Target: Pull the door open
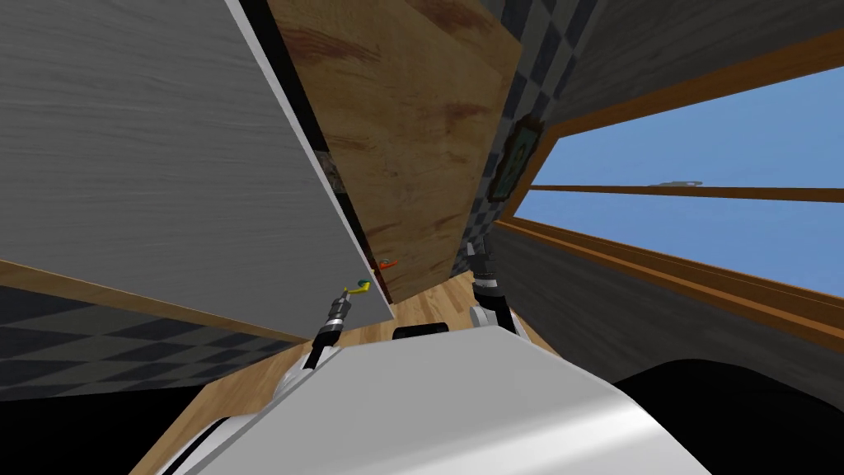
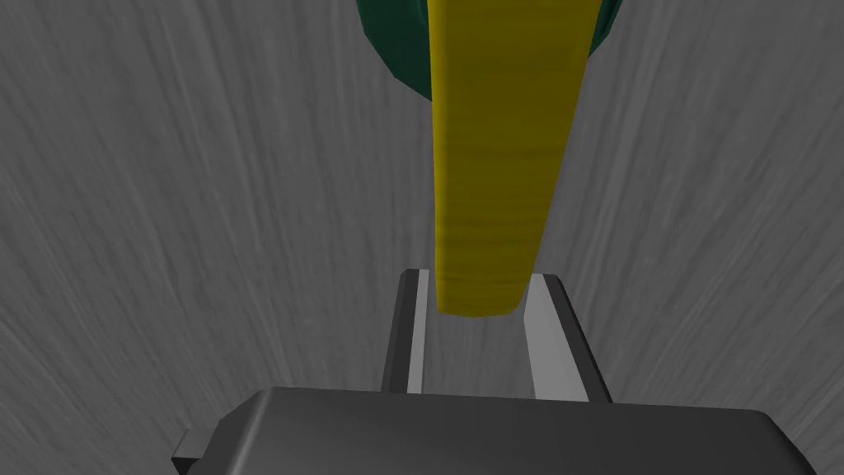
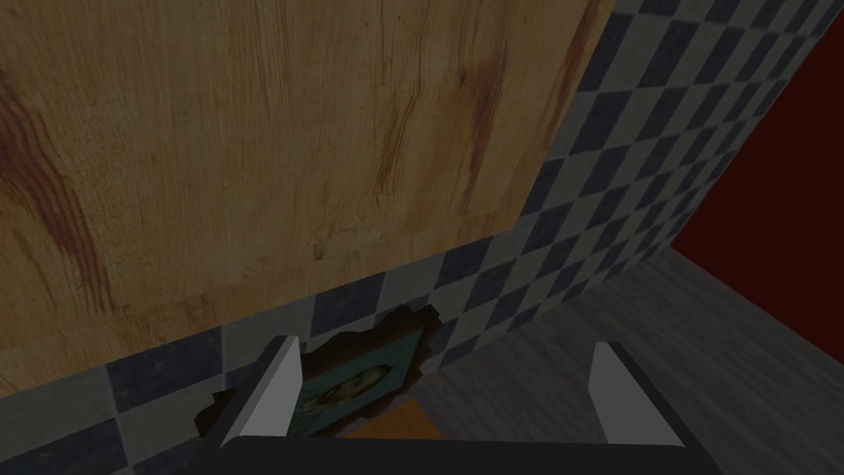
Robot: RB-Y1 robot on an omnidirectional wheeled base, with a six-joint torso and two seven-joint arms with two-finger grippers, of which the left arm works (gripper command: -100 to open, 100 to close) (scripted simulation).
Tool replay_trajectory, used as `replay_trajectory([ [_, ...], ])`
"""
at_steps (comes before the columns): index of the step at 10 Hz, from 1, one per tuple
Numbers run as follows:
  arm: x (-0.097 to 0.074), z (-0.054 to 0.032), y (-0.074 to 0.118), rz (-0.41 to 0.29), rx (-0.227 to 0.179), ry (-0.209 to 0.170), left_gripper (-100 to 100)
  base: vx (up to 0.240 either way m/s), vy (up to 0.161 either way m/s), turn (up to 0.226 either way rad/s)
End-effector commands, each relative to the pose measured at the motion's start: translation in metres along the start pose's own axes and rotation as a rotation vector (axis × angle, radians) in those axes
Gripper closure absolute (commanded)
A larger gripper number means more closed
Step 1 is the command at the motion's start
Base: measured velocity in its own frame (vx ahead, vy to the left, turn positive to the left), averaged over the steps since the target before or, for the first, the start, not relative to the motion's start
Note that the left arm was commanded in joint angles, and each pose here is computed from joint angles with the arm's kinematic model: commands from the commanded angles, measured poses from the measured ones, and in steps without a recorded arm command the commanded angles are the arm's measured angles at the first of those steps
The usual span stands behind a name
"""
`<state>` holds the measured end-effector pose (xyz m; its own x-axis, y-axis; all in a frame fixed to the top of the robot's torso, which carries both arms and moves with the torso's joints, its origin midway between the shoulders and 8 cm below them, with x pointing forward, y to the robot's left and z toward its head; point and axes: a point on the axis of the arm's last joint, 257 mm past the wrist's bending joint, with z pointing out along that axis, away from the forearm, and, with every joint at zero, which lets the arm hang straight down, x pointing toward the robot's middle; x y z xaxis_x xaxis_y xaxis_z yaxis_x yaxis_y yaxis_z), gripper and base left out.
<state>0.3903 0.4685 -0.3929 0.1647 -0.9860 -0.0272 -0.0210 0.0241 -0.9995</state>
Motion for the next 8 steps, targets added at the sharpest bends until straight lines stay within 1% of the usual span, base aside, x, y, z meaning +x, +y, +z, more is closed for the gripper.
replay_trajectory([
  [1, 0.025, 0.0031, -0.002, -0.023, 0.015, 0.051, 100, -0.112, 0.061, -0.149],
  [2, 0.005, 0.0002, -0.002, -0.007, 0.005, 0.020, 100, -0.043, 0.039, -0.020],
  [3, 0.007, -0.0068, -0.002, -0.010, 0.009, 0.048, 100, -0.138, 0.031, -0.115],
  [4, 0.008, -0.0094, -0.002, -0.010, 0.011, 0.057, 100, -0.174, 0.054, -0.124],
  [5, 0.011, -0.0153, -0.002, -0.012, 0.013, 0.079, 100, -0.175, 0.022, -0.092],
  [7, 0.014, -0.0218, -0.002, -0.014, 0.016, 0.102, 100, -0.150, 0.029, -0.060],
  [8, 0.017, -0.0283, -0.002, -0.017, 0.017, 0.125, 100, -0.153, 0.034, -0.121],
])
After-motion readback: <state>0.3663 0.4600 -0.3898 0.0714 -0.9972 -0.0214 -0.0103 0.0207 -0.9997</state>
